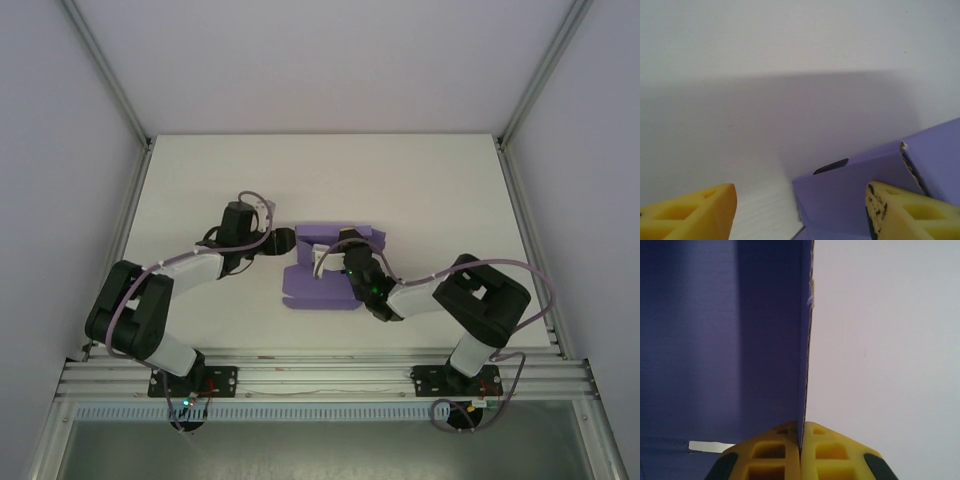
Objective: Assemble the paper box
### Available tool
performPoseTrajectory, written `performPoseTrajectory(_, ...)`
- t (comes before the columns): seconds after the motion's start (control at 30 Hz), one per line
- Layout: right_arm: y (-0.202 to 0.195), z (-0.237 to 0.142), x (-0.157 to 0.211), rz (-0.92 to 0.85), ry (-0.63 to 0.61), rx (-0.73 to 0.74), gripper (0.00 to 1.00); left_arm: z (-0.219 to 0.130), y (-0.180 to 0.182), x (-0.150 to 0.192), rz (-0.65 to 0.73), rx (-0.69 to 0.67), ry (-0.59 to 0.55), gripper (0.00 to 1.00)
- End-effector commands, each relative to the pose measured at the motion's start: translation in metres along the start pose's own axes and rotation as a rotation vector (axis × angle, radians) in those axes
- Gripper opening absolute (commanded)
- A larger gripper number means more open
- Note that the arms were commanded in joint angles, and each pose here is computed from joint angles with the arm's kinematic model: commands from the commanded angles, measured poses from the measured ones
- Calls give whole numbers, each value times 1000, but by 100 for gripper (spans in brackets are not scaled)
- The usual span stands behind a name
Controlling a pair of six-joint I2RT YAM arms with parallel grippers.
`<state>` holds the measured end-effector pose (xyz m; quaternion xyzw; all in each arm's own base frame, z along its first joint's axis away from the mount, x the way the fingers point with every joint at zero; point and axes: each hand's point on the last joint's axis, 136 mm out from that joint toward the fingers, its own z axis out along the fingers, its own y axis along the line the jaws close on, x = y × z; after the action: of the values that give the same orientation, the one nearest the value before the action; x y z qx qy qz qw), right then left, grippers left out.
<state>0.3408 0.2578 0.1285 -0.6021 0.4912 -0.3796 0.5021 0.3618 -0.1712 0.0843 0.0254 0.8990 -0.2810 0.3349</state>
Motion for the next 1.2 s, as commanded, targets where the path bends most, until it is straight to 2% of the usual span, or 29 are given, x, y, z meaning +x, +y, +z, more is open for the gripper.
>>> performPoseTrajectory(0.0, 2, -1, -3, 16, -5, -3, 0, 6, 4, 9, 72, -24, -5, 66)
performPoseTrajectory(0.1, 3, -2, 0, 12, 5, -8, 0, 2, 8, 16, 84, -41, -28, 66)
performPoseTrajectory(0.3, 7, -2, 2, 2, 13, -28, 0, -7, -9, 25, 163, 27, -60, 66)
performPoseTrajectory(0.47, 10, -2, 0, 2, 10, -37, 0, -6, -21, 14, 205, 58, -103, 65)
performPoseTrajectory(0.6, 12, -1, -2, 1, 3, -44, 0, 5, -31, 8, 250, 79, -102, 60)
performPoseTrajectory(0.67, 13, -1, -3, 4, 2, -48, 0, 12, -31, 6, 259, 58, -104, 57)
performPoseTrajectory(1.0, 34, -4, 2, -9, 19, -117, 0, 39, -30, 6, 299, -49, -130, 56)
performPoseTrajectory(1.17, 40, -5, 3, -15, 24, -139, 0, 44, -35, -4, 309, -46, -164, 46)
